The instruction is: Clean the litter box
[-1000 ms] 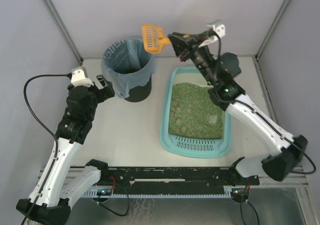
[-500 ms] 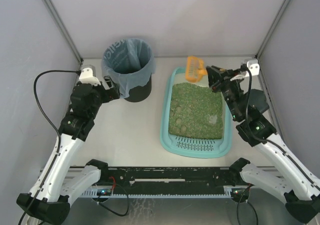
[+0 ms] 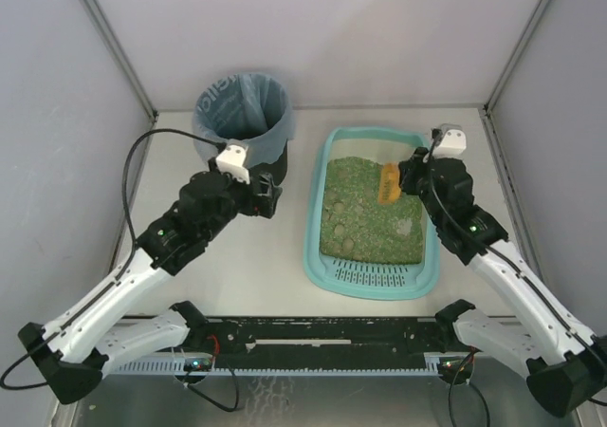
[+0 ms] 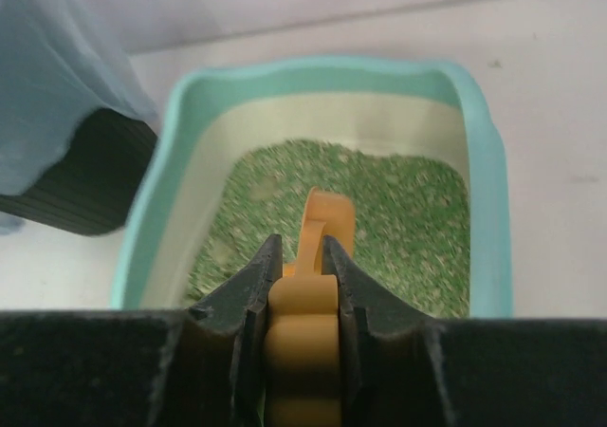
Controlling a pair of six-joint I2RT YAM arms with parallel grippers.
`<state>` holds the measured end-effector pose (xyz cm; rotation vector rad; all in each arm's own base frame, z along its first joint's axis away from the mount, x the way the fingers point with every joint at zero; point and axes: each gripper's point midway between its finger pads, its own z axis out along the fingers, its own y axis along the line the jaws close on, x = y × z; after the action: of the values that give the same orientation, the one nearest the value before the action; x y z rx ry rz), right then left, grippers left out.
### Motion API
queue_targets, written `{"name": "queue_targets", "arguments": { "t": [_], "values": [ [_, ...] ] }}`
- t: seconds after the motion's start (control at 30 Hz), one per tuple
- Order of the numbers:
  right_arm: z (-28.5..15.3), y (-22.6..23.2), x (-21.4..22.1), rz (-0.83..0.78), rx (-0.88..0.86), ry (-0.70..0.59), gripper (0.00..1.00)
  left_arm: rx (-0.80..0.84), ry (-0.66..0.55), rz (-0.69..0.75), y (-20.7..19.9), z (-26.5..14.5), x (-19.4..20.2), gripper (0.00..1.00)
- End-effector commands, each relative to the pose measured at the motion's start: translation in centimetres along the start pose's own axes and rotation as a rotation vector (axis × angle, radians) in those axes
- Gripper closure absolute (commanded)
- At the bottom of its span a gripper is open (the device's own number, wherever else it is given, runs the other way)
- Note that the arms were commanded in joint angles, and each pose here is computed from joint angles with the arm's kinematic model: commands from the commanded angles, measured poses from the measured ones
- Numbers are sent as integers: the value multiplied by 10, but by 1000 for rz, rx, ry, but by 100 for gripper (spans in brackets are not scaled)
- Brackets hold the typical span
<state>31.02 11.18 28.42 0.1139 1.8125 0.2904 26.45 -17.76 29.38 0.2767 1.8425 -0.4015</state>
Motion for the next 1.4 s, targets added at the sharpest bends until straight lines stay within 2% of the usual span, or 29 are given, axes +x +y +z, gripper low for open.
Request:
{"name": "queue_targets", "arguments": {
  "t": [0.0, 0.27, 0.43, 0.8, 1.13, 1.37],
  "values": [
    [9, -14, 13, -31, 93, 87, 100, 71, -49, 4, -24, -2, -31, 8],
    [42, -38, 31, -81, 211, 158, 100, 168, -62, 7, -53, 15, -59, 9],
    [65, -40, 35, 8, 155, 181, 100, 169, -54, 33, -59, 31, -66, 9],
    [99, -58, 69, 252, 88, 326, 100, 138, -3, 69, -50, 44, -31, 10],
    [117, -15, 114, 429, -114, 460, 100, 122, -11, 76, -45, 37, -32, 9],
    [124, 6, 134, 425, -162, 496, 100, 116, -15, 80, -43, 36, -32, 9]
  ]
}}
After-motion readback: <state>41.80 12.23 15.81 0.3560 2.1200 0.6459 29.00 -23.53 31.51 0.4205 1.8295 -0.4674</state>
